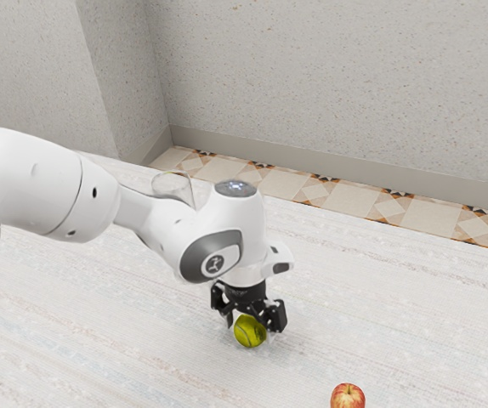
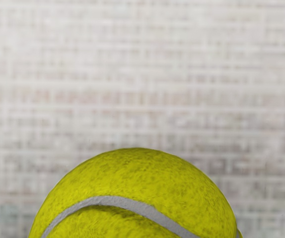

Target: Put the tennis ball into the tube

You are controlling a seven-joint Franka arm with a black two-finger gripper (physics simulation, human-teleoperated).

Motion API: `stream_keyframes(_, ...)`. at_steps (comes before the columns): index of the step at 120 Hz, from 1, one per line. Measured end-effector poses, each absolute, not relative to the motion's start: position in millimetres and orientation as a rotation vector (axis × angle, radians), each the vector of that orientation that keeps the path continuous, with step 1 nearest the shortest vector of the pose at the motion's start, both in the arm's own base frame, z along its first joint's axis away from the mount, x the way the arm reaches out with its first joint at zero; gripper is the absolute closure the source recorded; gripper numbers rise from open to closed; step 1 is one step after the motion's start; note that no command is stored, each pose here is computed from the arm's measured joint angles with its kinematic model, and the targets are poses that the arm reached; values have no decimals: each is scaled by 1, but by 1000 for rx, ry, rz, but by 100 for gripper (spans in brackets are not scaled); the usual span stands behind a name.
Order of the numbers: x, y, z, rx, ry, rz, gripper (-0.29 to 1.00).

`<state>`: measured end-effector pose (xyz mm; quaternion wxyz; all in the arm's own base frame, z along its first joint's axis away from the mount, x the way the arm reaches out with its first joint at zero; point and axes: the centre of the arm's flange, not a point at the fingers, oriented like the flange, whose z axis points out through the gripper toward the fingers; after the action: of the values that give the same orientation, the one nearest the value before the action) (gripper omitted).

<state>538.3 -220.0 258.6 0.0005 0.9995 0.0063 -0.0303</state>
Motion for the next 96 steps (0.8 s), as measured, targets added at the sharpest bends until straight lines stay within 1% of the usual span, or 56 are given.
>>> stream_keyframes(31,540,-221,245,3137,31,-91,0)
stream_keyframes(55,546,-222,252,3132,29,-53,22)
stream_keyframes(75,546,-222,255,3133,33,-39,28)
stream_keyframes(87,550,-221,284,3129,35,15,32)
stream_keyframes(96,567,-221,336,3133,28,100,35)
